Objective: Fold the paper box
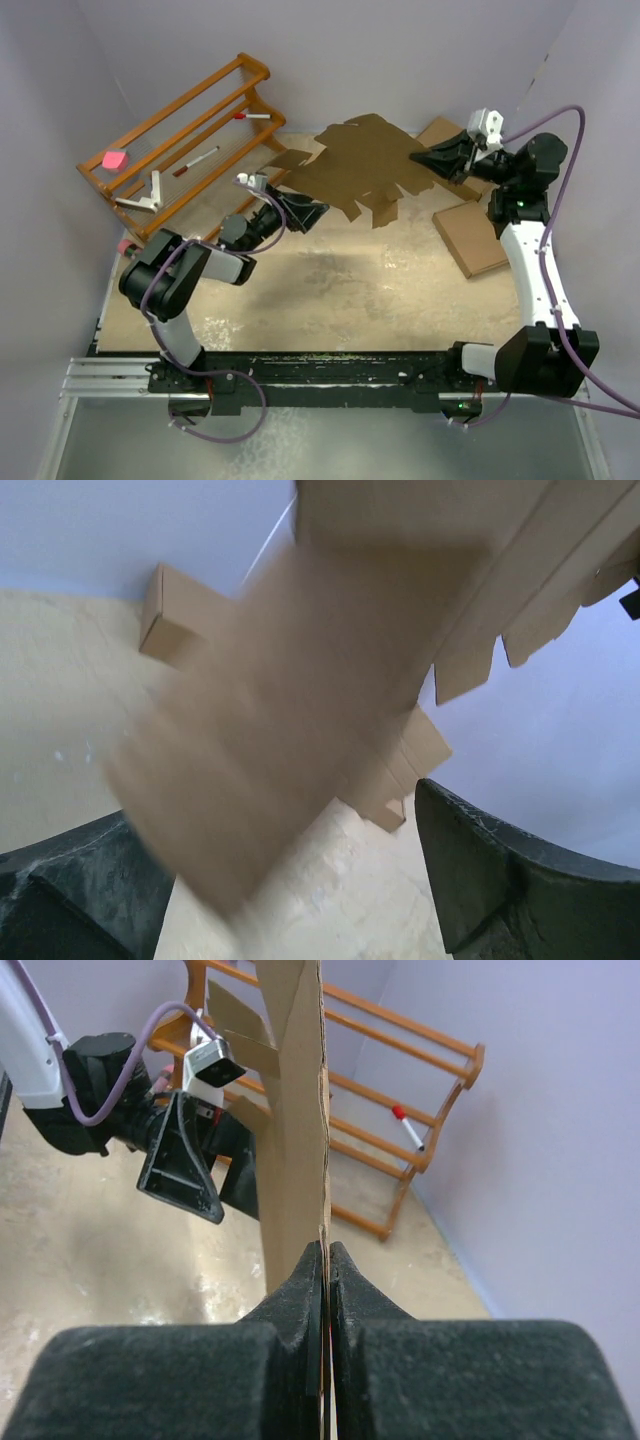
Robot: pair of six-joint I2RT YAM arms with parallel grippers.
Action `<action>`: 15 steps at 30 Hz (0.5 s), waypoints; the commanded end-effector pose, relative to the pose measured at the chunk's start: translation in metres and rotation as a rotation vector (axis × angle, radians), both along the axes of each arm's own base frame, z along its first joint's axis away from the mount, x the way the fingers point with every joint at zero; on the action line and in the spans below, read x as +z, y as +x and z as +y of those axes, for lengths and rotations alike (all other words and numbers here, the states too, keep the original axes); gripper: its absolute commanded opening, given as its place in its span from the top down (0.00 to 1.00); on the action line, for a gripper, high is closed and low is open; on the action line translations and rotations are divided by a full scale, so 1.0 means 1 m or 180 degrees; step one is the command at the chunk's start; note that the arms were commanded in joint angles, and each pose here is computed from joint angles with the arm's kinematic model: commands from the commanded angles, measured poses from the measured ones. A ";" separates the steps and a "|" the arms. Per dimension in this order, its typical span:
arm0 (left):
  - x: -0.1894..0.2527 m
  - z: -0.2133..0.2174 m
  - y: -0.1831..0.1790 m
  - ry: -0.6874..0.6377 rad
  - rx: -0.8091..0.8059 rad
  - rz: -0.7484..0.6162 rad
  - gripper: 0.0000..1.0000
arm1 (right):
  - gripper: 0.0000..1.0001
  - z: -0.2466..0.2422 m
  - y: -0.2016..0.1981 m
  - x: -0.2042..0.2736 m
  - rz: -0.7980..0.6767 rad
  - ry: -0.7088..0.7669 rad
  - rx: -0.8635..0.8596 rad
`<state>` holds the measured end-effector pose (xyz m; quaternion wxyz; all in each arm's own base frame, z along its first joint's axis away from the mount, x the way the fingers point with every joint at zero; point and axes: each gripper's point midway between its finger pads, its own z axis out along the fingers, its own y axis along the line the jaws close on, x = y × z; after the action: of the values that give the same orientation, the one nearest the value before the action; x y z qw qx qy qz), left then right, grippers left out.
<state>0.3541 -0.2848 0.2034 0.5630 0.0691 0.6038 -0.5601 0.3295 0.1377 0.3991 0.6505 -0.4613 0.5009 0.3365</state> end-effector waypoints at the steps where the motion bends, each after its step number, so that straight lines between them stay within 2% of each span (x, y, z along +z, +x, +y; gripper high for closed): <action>1: 0.050 0.005 0.013 -0.0064 0.0117 -0.0608 0.07 | 1.00 0.003 -0.020 0.045 -0.0747 -0.0116 0.0091; 6: 0.064 0.008 0.020 -0.0095 0.0147 -0.0684 0.11 | 1.00 0.003 -0.020 0.046 -0.0751 -0.0120 0.0097; 15: 0.067 0.013 0.014 -0.0065 0.0191 -0.0582 0.49 | 1.00 0.001 -0.014 0.039 -0.0560 -0.0081 0.0053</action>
<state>0.3732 -0.2786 0.2415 0.6040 0.0879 0.5737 -0.5462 0.3231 0.1392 0.4162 0.6688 -0.4889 0.4642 0.3134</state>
